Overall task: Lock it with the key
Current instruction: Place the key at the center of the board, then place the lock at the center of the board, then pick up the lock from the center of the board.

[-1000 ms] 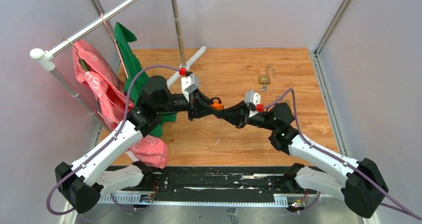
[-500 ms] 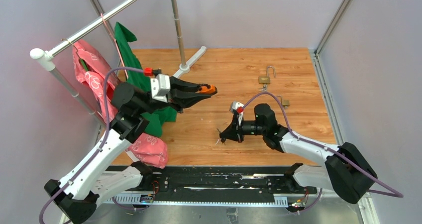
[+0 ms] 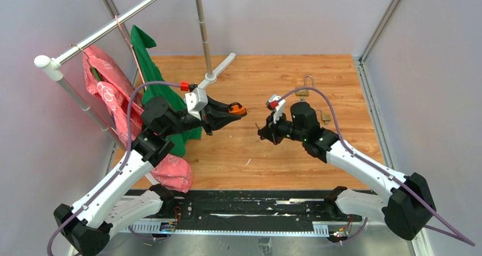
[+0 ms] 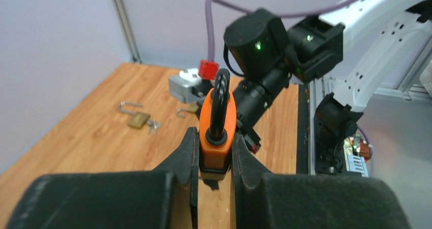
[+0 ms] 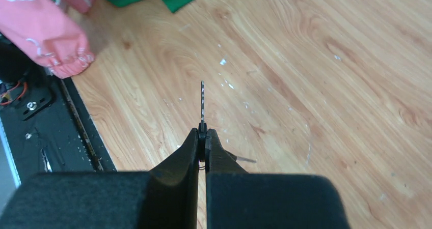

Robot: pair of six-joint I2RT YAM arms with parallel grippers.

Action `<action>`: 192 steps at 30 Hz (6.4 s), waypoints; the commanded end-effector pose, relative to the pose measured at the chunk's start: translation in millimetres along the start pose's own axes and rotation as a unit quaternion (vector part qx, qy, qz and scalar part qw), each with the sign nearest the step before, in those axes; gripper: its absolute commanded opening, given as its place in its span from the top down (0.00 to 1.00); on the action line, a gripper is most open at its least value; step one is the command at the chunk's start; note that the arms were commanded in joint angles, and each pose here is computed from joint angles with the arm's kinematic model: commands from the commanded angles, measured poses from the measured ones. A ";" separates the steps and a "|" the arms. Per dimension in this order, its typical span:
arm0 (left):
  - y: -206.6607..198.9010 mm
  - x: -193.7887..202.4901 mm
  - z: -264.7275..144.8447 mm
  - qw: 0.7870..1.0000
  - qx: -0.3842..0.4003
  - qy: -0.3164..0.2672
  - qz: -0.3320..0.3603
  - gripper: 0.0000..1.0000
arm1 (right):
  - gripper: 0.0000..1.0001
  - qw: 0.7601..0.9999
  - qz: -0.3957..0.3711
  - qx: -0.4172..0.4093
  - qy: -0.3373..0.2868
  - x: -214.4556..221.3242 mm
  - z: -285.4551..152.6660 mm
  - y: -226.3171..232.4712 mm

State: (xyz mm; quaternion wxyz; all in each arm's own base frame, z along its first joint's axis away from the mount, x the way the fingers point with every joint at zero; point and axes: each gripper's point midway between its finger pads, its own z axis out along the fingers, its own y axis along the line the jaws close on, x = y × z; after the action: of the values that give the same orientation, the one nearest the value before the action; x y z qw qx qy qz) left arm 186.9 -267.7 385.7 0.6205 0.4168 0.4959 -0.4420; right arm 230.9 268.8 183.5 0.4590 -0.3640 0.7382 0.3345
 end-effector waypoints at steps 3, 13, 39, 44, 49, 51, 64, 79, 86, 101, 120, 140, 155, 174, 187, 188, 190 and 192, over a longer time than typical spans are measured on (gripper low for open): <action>6.1 9.6 -8.7 0.999 -0.029 0.011 0.010 1.00 | 1.00 0.993 0.070 -0.028 0.091 33.5 -5.7 15.2; 5.7 26.4 -8.7 0.999 -0.027 0.025 -0.006 1.00 | 1.00 0.966 0.166 -0.141 0.140 84.0 -23.7 82.1; 8.9 37.1 -7.1 0.999 -0.032 0.035 -0.020 1.00 | 0.74 0.931 0.187 0.052 0.308 155.7 53.8 -43.1; 9.1 38.4 -6.4 0.999 -0.031 0.037 -0.022 1.00 | 0.54 0.932 0.168 0.075 0.312 148.7 52.8 -53.5; 8.7 36.6 -6.9 0.999 -0.032 0.035 -0.022 1.00 | 0.47 0.942 0.128 0.100 0.295 114.5 47.5 -66.0; 9.3 36.2 -8.1 0.999 -0.036 0.035 -0.021 1.00 | 0.45 0.955 0.099 0.101 0.261 83.1 39.7 -66.4; -10.2 41.5 -12.8 0.999 0.015 0.040 0.000 1.00 | 0.26 0.950 -0.143 -0.183 -0.210 -123.6 -83.4 86.7; -15.6 46.2 -11.8 0.998 0.035 0.045 -0.001 1.00 | 0.43 0.933 -0.146 -0.237 -0.227 -198.0 -69.1 123.8; -14.9 48.0 -11.2 0.998 0.034 0.047 -0.003 1.00 | 0.52 0.933 -0.156 -0.253 -0.204 -188.7 -51.4 134.6; -2.9 58.9 -13.2 0.998 -0.012 0.057 -0.037 0.41 | 1.00 0.969 -0.107 -0.171 -0.143 -165.1 -29.4 101.1; 64.8 190.9 -115.6 0.909 -0.374 0.108 -0.150 0.00 | 1.00 0.997 0.009 -0.015 -0.081 -6.4 91.3 13.1; 66.2 207.9 -137.3 0.889 -0.412 0.052 -0.191 0.00 | 1.00 0.966 -0.164 0.011 -0.198 25.9 143.6 -2.1; 66.0 211.7 -136.6 0.889 -0.411 0.053 -0.197 0.01 | 0.27 0.975 -0.131 -0.002 -0.178 31.0 119.8 7.8; 65.9 211.1 -137.0 0.888 -0.412 0.048 -0.199 0.00 | 0.17 0.902 0.118 0.384 0.161 -43.8 -67.2 -208.0; 67.0 215.3 -138.6 0.887 -0.415 0.055 -0.196 0.00 | 0.13 0.826 0.224 0.414 0.311 39.0 -48.9 -350.7; 67.2 216.6 -138.5 0.886 -0.415 0.057 -0.197 0.00 | 0.13 0.829 0.224 0.406 0.314 42.9 -41.5 -356.3; 67.4 218.5 -138.4 0.886 -0.416 0.059 -0.199 0.00 | 0.12 0.837 0.215 0.388 0.320 49.5 -31.1 -362.2; 67.5 220.6 -138.3 0.885 -0.416 0.062 -0.201 0.00 | 0.12 0.838 0.215 0.382 0.326 58.6 -24.0 -368.8</action>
State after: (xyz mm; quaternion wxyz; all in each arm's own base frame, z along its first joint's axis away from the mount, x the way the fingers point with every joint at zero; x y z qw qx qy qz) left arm 239.3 -151.1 154.5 0.5990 0.0512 0.7457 -0.2872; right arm 513.6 43.0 80.6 0.2302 -0.0555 0.9706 -0.0440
